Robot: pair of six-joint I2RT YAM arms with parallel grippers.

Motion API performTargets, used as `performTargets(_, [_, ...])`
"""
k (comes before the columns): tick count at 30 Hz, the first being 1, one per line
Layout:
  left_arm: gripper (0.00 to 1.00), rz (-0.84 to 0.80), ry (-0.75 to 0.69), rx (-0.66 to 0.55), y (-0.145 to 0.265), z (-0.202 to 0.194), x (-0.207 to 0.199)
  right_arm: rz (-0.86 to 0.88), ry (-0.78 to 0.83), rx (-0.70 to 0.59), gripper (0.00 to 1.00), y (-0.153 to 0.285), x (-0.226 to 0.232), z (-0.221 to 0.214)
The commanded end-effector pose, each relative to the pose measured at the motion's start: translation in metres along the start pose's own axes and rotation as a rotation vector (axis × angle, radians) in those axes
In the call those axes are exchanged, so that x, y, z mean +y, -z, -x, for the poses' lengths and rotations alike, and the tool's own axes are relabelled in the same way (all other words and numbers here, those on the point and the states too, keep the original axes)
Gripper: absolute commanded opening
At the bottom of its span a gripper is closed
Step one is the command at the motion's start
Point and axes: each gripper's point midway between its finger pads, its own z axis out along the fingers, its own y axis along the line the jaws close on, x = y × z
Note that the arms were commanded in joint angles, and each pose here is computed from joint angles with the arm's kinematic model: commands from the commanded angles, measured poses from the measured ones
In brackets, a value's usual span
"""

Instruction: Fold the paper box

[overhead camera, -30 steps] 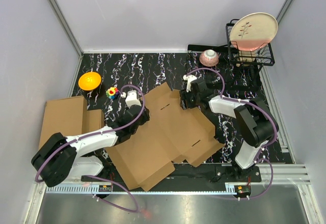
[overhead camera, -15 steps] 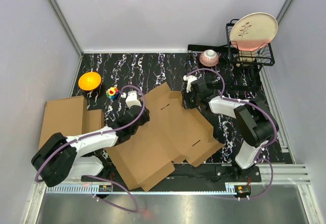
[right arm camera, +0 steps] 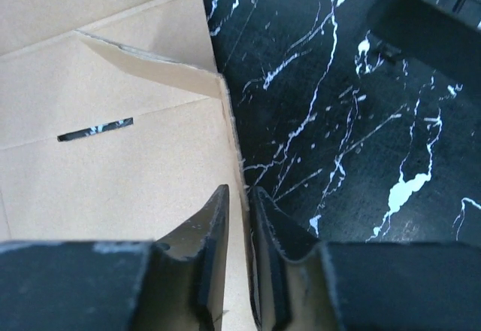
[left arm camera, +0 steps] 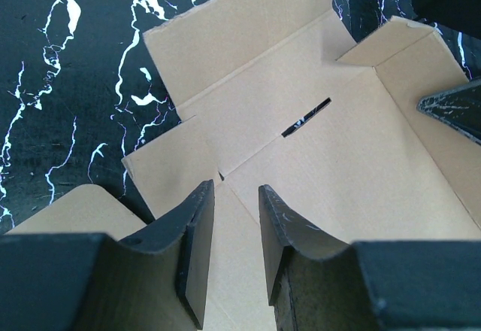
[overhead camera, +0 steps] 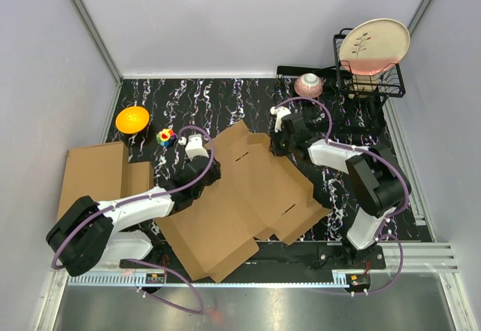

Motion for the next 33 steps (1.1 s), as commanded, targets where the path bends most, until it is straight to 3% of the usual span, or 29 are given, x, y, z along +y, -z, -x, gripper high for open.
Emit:
performTargets(1, [0.33, -0.044, 0.038, -0.049, 0.003, 0.015, -0.013, 0.005, 0.010, -0.100, 0.19, -0.003, 0.001, 0.041])
performTargets(3, [0.33, -0.044, 0.037, -0.052, 0.003, 0.016, -0.014, 0.000, 0.023, -0.091, 0.17, -0.005, 0.000, 0.041])
performTargets(7, [0.33, -0.035, 0.040, -0.066, 0.005, 0.025, -0.016, -0.035, 0.045, -0.086, 0.01, 0.000, -0.006, 0.037])
performTargets(14, [0.39, 0.060, 0.009, -0.145, 0.018, 0.075, -0.017, -0.271, 0.347, -0.140, 0.00, 0.040, -0.016, 0.055])
performTargets(24, [0.40, 0.143, -0.011, -0.179, 0.007, 0.125, -0.010, -0.298, 0.711, -0.218, 0.00, 0.087, 0.016, 0.064])
performTargets(27, [0.56, 0.104, 0.072, -0.199, -0.004, 0.132, 0.005, -0.278, 0.776, -0.234, 0.00, 0.100, 0.023, 0.068])
performTargets(28, [0.67, 0.072, 0.094, -0.207, -0.006, 0.134, 0.006, -0.273, 0.792, -0.235, 0.00, 0.103, 0.025, 0.068])
performTargets(29, [0.69, 0.018, 0.125, -0.243, -0.008, 0.144, 0.001, -0.266, 0.803, -0.251, 0.00, 0.109, 0.027, 0.071])
performTargets(33, [0.69, -0.084, 0.111, -0.198, -0.022, 0.133, -0.007, -0.230, 0.839, -0.255, 0.00, 0.117, 0.031, 0.067])
